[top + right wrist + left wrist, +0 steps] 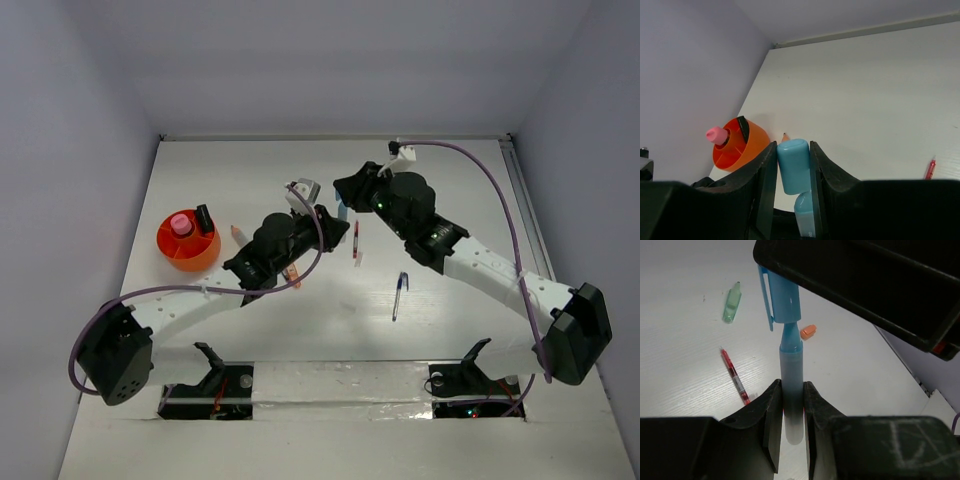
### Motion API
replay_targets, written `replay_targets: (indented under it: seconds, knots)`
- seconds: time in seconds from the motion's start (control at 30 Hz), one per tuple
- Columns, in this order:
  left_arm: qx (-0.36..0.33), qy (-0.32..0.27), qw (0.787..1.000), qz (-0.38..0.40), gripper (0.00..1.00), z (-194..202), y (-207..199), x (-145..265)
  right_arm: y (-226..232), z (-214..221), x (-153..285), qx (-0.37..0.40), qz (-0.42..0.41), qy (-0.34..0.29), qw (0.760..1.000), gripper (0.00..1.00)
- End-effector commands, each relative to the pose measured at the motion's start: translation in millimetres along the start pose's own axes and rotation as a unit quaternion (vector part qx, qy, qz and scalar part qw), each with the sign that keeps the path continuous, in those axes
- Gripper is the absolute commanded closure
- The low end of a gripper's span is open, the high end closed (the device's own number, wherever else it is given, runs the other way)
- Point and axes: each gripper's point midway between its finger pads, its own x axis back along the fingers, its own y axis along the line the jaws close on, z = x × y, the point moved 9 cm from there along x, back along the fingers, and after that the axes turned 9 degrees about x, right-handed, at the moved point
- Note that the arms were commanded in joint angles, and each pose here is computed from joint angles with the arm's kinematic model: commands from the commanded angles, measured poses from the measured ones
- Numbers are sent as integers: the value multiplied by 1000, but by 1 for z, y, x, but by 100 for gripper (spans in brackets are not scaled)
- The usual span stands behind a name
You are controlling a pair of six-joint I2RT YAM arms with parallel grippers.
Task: Sort the stationery into containers
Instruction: Close the pen cap on the pen.
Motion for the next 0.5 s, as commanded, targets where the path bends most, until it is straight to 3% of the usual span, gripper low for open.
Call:
replay_targets:
  seconds: [0.0,0.47]
  knots:
    - [-1,-54,998,17,100,-27,-17,-4,6,-5,7,15,4,-27,1000,100]
    - [-3,-99,995,-11,100,-43,-18,-4,10,12,10,42,43,-25,998,100]
